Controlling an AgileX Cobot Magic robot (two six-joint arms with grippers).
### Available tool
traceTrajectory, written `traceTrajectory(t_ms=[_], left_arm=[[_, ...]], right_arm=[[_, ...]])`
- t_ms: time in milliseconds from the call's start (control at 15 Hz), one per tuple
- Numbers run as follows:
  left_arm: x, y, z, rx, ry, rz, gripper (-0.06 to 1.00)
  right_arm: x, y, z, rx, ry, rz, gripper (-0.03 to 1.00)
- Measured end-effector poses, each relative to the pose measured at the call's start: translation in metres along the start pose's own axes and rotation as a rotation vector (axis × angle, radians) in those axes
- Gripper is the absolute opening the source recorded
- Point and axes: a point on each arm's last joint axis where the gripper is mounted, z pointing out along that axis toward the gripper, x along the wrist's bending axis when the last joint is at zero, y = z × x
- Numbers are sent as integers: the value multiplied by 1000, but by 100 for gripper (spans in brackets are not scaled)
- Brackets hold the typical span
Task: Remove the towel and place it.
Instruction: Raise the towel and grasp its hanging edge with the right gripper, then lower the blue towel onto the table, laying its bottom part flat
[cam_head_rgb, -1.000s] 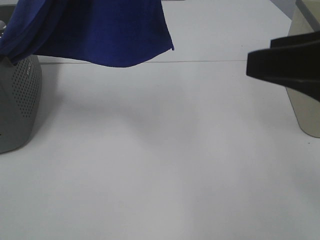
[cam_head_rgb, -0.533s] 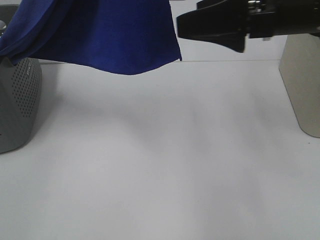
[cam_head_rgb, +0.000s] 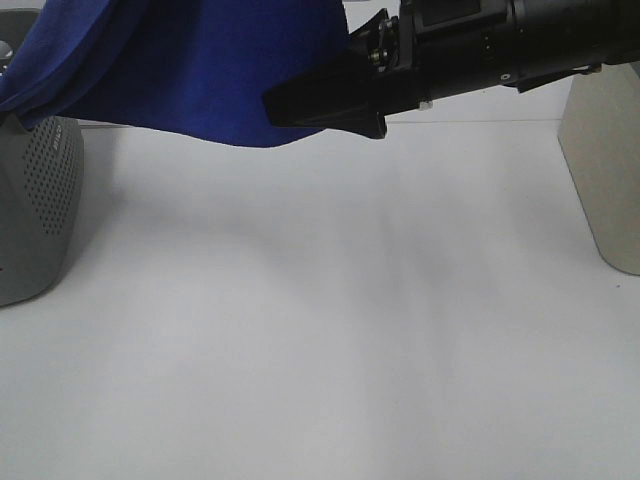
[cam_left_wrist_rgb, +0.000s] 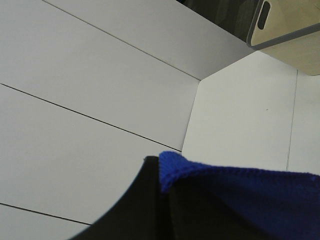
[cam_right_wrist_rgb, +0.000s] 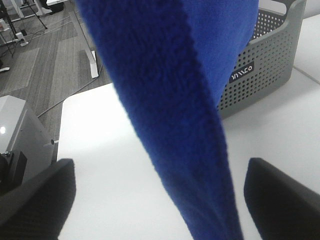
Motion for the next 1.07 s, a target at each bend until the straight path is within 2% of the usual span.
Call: traceTrajectory(t_ms=[133, 200, 267, 333, 400, 467, 600, 667, 800, 933, 1067], left_arm=[[0, 0, 0, 0, 0, 0, 0], [0, 0, 0, 0, 0, 0, 0], [0, 0, 0, 0, 0, 0, 0], [0, 0, 0, 0, 0, 0, 0], [0, 0, 0, 0, 0, 0, 0], [0, 0, 0, 0, 0, 0, 0], [0, 0, 0, 1, -2, 0, 0], [0, 0, 0, 1, -2, 0, 0], [0, 0, 0, 1, -2, -10, 0], [0, 0, 0, 0, -1, -37, 0], [1, 1, 0, -10, 11, -67, 0]], right_arm=[[0, 1, 0, -3, -3, -2, 78], [0, 1, 0, -3, -3, 4, 64], [-1, 1, 0, -3, -7, 27, 43], [-2, 0, 0, 7, -24, 53, 17], [-4, -2, 0, 33, -42, 79, 5], [-5, -2, -1, 66, -56, 91, 1], [-9, 6, -5, 134, -88, 152, 1], [-10, 13, -11, 204, -138, 221, 1], [-11, 28, -22, 273, -215, 335, 1], [-8, 44, -36, 337, -285, 351, 1], [0, 64, -51, 354, -339, 300, 1]])
